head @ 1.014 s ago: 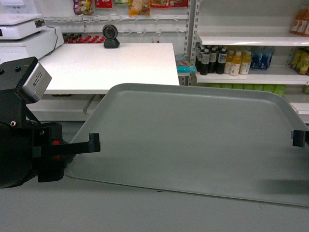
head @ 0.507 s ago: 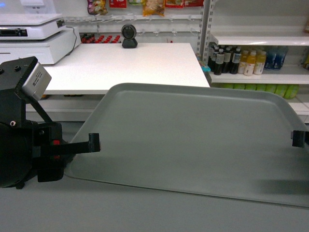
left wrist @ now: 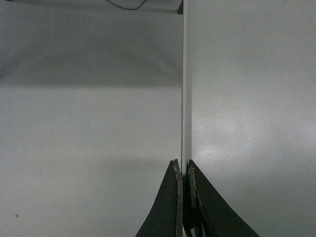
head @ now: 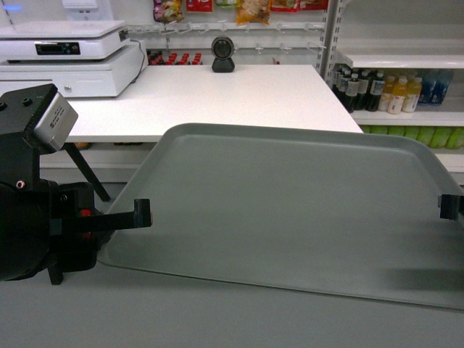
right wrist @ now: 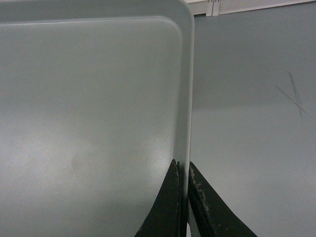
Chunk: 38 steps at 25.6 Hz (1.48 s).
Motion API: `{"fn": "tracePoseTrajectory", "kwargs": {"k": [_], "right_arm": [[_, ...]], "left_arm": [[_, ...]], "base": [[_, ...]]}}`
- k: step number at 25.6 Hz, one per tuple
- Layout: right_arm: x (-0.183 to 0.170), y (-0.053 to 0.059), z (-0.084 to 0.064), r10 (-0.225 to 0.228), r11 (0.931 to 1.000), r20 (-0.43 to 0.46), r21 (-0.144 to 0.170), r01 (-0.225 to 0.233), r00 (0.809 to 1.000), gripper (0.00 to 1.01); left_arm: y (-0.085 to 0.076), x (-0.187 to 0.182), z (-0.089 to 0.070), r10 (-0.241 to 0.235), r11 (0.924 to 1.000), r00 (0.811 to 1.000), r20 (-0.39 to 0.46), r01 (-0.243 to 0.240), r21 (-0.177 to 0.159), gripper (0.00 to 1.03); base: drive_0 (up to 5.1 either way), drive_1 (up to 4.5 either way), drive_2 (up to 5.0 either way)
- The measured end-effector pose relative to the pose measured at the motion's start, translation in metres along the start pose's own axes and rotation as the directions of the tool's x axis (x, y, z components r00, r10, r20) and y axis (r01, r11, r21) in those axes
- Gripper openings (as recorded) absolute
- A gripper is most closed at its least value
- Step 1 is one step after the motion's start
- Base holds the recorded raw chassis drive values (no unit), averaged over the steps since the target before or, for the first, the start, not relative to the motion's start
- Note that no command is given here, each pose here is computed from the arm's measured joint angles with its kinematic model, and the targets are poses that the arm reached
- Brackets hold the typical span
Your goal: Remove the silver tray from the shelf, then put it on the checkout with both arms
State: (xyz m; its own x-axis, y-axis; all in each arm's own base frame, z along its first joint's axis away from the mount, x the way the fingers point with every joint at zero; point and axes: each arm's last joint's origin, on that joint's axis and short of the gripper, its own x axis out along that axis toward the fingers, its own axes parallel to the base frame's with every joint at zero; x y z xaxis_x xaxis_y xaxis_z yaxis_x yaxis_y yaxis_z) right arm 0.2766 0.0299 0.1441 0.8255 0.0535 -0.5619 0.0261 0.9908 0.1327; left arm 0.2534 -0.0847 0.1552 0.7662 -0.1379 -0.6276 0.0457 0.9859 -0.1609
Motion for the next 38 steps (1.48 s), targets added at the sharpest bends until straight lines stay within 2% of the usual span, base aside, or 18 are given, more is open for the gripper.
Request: {"fn": "tracePoseTrajectory", "kwargs": {"k": [13, 34, 38], "right_arm": [[-0.0001, 0.0021, 0.0000, 0.006, 1.0000, 0.002, -0.003, -0.006, 1.000, 0.03], [-0.0001, 0.0016, -0.0003, 0.003, 1.0000, -0.001, 0.000, -0.003, 1.000, 0.03], [-0.0001, 0.0015, -0.0005, 0.002, 1.0000, -0.003, 0.000, -0.002, 1.000, 0.03]], "left_arm": [[0.0020, 0.0002, 0.0002, 0.007, 1.0000, 1.000, -0.003, -0.008, -0.003, 0.02], [0.0012, 0.0001, 0.0002, 0.004, 1.0000, 1.000, -0.001, -0.004, -0.002, 0.02], [0.0013, 0.0001, -0.0001, 0.005, 1.0000, 1.000, -0.004, -0.005, -0.002, 0.02]], "base": [[-5.0, 2.45, 2.4], [-0.1, -0.07, -0.1], [-0.1, 4.02, -4.2]]}}
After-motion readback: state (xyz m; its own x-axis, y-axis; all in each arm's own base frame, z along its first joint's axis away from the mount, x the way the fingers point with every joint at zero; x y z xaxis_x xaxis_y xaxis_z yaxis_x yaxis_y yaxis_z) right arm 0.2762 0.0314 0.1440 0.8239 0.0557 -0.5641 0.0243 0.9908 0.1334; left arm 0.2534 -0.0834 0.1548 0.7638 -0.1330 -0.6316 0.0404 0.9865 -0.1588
